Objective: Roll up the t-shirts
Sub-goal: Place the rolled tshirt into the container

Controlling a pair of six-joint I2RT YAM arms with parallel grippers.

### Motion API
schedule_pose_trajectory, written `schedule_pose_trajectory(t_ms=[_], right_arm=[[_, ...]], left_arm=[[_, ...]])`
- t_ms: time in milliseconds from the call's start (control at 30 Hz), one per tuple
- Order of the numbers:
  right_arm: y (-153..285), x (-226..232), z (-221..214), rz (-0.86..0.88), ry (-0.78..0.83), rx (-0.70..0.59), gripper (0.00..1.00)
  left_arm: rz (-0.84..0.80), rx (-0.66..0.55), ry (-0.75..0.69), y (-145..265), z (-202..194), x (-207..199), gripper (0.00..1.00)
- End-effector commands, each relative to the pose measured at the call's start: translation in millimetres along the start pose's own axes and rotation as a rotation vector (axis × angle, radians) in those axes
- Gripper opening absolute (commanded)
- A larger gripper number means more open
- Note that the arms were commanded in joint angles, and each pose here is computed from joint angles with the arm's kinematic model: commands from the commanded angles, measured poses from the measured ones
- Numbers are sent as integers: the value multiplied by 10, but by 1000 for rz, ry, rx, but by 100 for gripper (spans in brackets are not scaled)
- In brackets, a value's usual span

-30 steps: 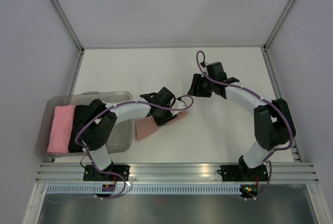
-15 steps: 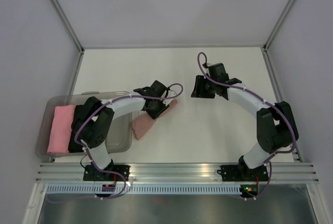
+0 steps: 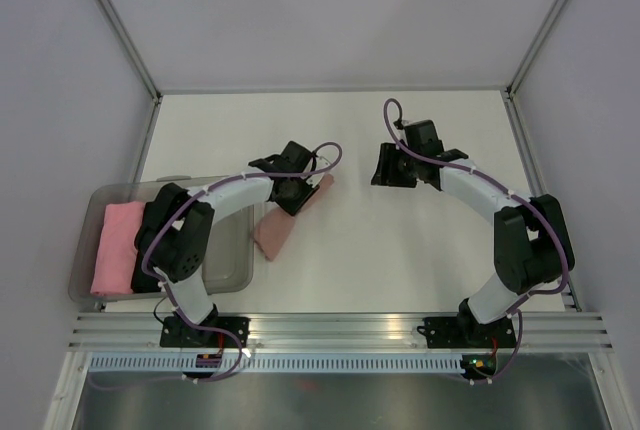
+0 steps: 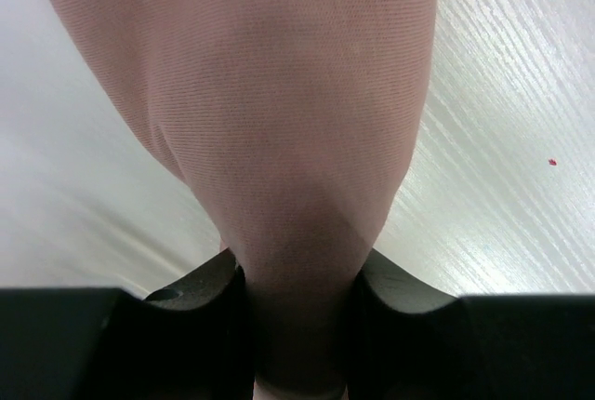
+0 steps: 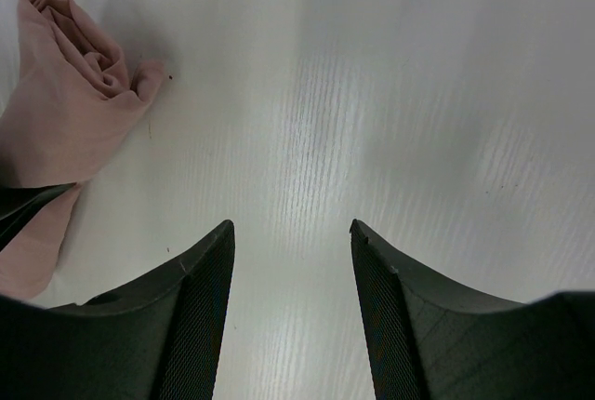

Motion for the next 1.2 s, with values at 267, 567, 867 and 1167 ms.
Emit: schedule_pose_trajectory(t_ms=[267, 567, 867, 1167], right_arm=[[53, -57, 54, -13, 14, -29, 59], [53, -75, 77, -10, 7, -32, 59], [46, -60, 99, 5, -4, -36, 59], [65, -48, 83, 21, -8, -45, 60]], left_arm=[[23, -127, 60, 235, 347, 163, 2], [-3, -200, 102, 499, 594, 325, 2], [4, -223, 133, 773, 660, 441, 2], [157, -281, 215, 1567, 515, 980, 2]])
Point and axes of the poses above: each gripper's point midway between its finger pads, its own y axis back along the fingers, its own x axis along the line the jaws close on, z = x × y, the point moved 8 cm from there along y, back along the fingers, and after that the axes turned 3 degrees about -y, right-handed, at the moved point
